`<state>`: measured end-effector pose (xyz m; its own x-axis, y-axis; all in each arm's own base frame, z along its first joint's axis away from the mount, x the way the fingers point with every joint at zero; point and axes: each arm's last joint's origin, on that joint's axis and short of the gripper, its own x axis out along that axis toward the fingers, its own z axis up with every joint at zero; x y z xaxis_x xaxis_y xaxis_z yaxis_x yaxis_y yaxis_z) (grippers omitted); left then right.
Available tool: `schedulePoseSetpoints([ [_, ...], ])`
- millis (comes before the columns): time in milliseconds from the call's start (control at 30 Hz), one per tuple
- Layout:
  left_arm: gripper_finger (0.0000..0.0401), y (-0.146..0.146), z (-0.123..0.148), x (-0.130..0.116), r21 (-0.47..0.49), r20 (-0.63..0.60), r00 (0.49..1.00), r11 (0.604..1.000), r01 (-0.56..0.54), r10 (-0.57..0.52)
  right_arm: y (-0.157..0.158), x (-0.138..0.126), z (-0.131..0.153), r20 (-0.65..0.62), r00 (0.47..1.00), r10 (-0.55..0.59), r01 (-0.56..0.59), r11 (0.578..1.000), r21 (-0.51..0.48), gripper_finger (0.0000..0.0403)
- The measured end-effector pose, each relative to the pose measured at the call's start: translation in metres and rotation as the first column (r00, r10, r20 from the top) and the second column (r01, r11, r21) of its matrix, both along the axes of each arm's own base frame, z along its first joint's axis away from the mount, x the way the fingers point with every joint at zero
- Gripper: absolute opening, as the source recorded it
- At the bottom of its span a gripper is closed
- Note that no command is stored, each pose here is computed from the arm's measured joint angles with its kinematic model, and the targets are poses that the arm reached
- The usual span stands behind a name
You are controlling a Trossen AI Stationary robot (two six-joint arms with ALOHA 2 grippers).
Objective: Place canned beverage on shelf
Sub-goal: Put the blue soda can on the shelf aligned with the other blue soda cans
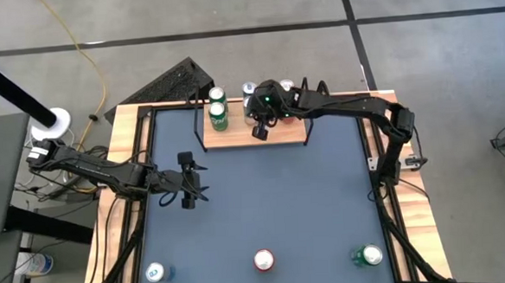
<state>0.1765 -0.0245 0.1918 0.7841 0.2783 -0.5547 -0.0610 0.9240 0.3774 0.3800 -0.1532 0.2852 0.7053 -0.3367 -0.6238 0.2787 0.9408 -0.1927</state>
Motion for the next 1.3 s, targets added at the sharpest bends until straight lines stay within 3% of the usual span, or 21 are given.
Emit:
schedulePoseSetpoints([
  [400,0.0282,0.000,0.000,0.000,-0.011,0.000,1.000,1.000,-0.008,0.008,0.010,-0.029,0.023,-0.084,0.996,0.010,-0.009,1.000,0.016,0.0000],
  [533,0.0282,-0.001,0.001,0.001,-0.094,0.025,0.999,0.995,-0.033,0.036,0.037,-0.046,0.046,-0.098,0.994,0.048,-0.045,0.998,0.034,0.0000],
  [633,0.0282,-0.003,0.007,0.003,-0.146,0.038,0.999,0.989,0.011,-0.006,0.064,-0.055,0.059,-0.105,0.991,0.080,-0.077,0.996,0.038,0.0000],
  [833,0.0282,-0.004,0.015,0.006,-0.152,0.056,0.998,0.988,0.032,-0.024,0.123,-0.064,0.066,-0.172,0.966,0.191,-0.187,0.981,0.043,0.0000],
  [1000,0.0282,-0.004,0.014,0.004,-0.147,0.031,0.999,0.989,0.028,-0.024,0.180,-0.069,0.062,-0.234,0.905,0.355,-0.349,0.935,0.067,0.0000],
  [1300,0.0282,-0.004,0.015,0.005,-0.150,0.047,0.999,0.988,0.030,-0.023,0.275,-0.094,0.061,-0.265,0.714,0.648,-0.663,0.747,0.040,0.0000],
])
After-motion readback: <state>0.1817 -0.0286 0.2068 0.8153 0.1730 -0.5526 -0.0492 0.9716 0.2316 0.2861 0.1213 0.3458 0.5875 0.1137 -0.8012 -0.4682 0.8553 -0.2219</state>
